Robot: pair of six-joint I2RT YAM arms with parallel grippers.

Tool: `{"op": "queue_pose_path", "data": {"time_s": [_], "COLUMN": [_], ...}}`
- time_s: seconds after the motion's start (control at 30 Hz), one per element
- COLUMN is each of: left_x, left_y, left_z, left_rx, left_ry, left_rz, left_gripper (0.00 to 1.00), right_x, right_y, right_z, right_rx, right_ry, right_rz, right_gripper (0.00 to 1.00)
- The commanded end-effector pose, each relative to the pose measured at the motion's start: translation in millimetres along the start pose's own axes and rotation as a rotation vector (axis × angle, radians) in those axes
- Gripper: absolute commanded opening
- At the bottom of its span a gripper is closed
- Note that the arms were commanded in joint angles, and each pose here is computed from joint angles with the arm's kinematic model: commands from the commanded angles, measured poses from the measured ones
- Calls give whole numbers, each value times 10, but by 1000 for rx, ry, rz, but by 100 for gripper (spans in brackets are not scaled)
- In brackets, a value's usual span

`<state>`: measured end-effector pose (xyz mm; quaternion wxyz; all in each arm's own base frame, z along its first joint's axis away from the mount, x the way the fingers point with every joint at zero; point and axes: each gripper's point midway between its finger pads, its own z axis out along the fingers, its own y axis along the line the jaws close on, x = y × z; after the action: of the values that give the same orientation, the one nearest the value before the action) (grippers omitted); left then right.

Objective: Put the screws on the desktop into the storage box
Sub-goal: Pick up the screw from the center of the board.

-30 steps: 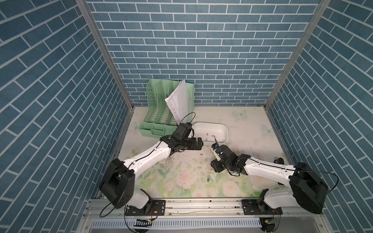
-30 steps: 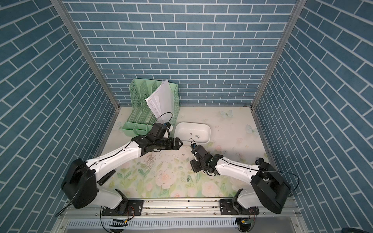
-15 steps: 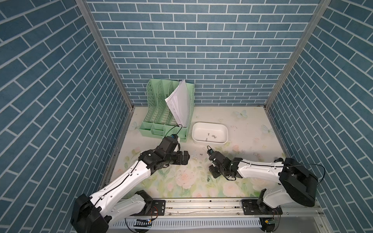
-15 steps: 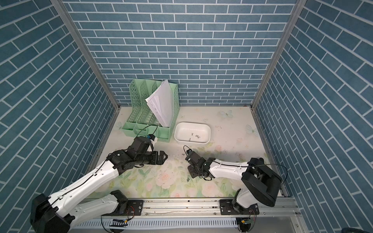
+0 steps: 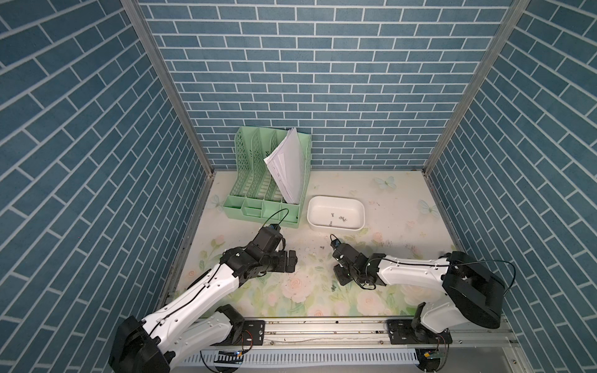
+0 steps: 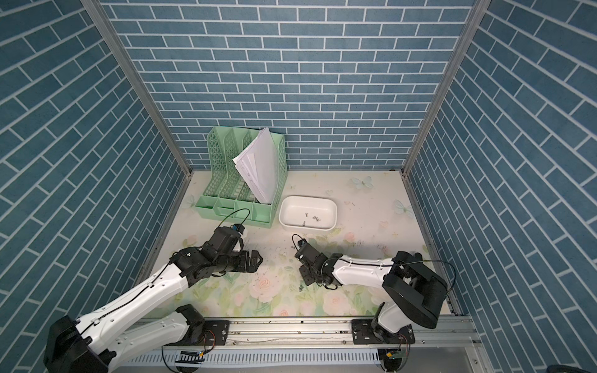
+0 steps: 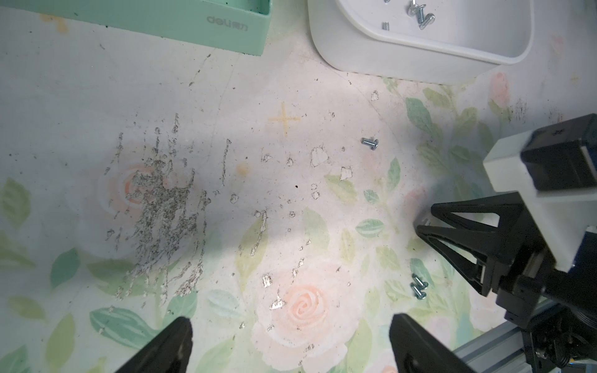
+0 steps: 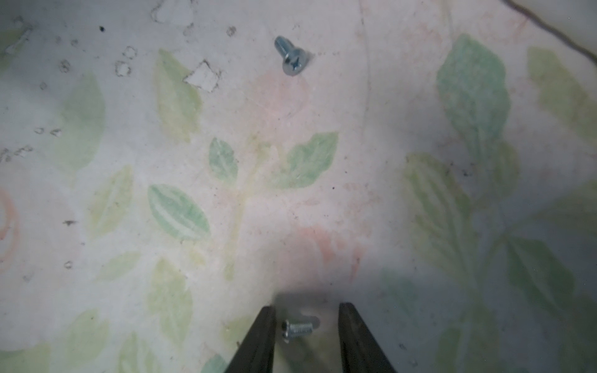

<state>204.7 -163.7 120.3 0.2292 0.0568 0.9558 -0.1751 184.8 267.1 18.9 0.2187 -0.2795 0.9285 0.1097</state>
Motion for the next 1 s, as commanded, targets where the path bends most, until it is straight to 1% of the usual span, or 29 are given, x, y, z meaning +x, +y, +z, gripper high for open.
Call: {"op": "queue_pose_path", "data": {"time_s": [0.0,0.27,0.6,0.97], "left_x": [38,35,40,42], "left_y": [54,38,38,37], "left_z": [15,8,23,29], "left_rx": [-15,-5,-5,-4], "left_ry": [4,0,4,6], "left_rz": [12,15,16,16], "left_gripper": [100,100,100,100], "right_x": [84,97,152,202], "right_y": [23,24,11,-3], "right_z": [76,60,28,11], "right_rx": [2,9,18,22], "right_ry": [30,36,43,48], "right_rz": [13,8,14,20], "right_gripper": [34,28,26,28]}}
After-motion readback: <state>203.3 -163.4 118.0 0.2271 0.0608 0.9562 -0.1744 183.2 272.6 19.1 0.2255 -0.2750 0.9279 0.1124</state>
